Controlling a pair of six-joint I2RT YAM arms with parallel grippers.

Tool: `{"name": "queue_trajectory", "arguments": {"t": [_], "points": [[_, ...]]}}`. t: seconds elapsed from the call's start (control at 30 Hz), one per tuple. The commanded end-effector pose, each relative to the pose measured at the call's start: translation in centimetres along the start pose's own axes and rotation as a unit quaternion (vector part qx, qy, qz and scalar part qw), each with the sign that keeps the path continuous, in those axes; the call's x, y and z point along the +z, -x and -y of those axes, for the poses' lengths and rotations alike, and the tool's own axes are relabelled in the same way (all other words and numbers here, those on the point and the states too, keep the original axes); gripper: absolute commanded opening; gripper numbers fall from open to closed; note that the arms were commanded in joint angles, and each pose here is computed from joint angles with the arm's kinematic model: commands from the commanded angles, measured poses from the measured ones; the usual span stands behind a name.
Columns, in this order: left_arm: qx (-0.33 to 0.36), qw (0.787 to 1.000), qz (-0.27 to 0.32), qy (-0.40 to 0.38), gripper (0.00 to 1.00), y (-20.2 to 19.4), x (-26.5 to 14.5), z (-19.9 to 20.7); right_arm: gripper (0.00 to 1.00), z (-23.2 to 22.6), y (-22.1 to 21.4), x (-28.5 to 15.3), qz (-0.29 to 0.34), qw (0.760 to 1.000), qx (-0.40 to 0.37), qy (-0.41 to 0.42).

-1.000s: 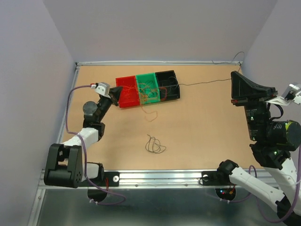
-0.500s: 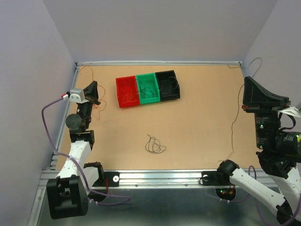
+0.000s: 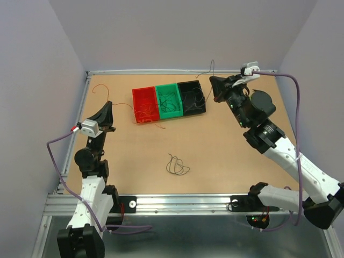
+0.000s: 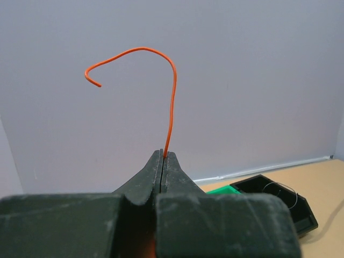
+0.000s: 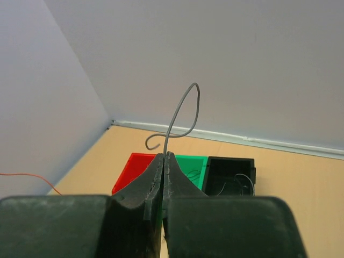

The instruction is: Untangle the cables

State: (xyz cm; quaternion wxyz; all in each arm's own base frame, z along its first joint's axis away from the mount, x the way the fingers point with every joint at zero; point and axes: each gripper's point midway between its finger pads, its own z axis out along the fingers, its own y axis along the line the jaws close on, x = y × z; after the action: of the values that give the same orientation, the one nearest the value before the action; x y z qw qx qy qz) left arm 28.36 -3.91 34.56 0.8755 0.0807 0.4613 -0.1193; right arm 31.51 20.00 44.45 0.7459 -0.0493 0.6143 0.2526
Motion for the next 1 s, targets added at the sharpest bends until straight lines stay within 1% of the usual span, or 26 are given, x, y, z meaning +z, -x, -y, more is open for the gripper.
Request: {"name": "queue_trajectory", "arguments": {"t": [0.0, 0.03, 0.07, 0.1, 0.17, 0.23, 0.27, 0.33, 0.5, 0.67, 0.73, 0.97], "points": [[0.030, 0.999, 0.042, -0.013, 0.00, 2.3, -0.3, 0.6, 0.01, -2.3, 6.4, 1.5, 0.075, 0.996, 0.003, 0.038], [0.031, 0.998, 0.045, -0.017, 0.00, 2.4, -0.3, 0.8, 0.00, -2.4, 5.1, 2.9, 0.062, 0.997, -0.002, 0.036], [0.032, 0.998, 0.047, -0.022, 0.00, 2.5, -0.4, 1.0, 0.01, -2.6, 6.0, 3.5, 0.071, 0.997, -0.004, 0.035], [0.033, 0.998, 0.048, -0.026, 0.00, 2.6, -0.5, 1.1, 0.01, -2.6, 6.0, 4.1, 0.071, 0.997, -0.007, 0.033], [0.033, 0.998, 0.049, -0.035, 0.00, 2.5, -0.6, 1.5, 0.01, -2.3, 4.5, 6.2, 0.060, 0.998, -0.016, 0.017], [0.032, 0.998, 0.048, -0.041, 0.00, 2.4, -0.6, 1.7, 0.00, -2.4, 5.6, 7.7, 0.072, 0.997, -0.024, 0.011], [0.033, 0.997, 0.047, -0.045, 0.00, 2.3, -0.6, 1.8, 0.01, -2.5, 5.5, 9.2, 0.073, 0.997, -0.027, 0.008], [0.031, 0.997, 0.046, -0.048, 0.00, 2.2, -0.6, 1.9, 0.00, -2.6, 5.8, 10.4, 0.078, 0.997, -0.028, 0.008], [0.033, 0.997, 0.048, -0.050, 0.00, 2.2, -0.7, 2.0, 0.00, -0.9, 6.1, 14.0, 0.091, 0.996, -0.016, -0.018], [0.037, 0.997, 0.049, -0.049, 0.00, 2.3, -0.8, 2.0, 0.00, 1.4, 5.6, 15.9, 0.098, 0.995, 0.003, -0.029], [0.037, 0.997, 0.048, -0.050, 0.00, 2.2, -0.9, 2.0, 0.01, 1.8, 5.7, 16.1, 0.099, 0.995, 0.008, -0.026], [0.036, 0.997, 0.045, -0.056, 0.00, 2.0, -0.9, 2.2, 0.00, 3.4, 3.8, 18.0, 0.093, 0.995, 0.012, -0.033]]}}
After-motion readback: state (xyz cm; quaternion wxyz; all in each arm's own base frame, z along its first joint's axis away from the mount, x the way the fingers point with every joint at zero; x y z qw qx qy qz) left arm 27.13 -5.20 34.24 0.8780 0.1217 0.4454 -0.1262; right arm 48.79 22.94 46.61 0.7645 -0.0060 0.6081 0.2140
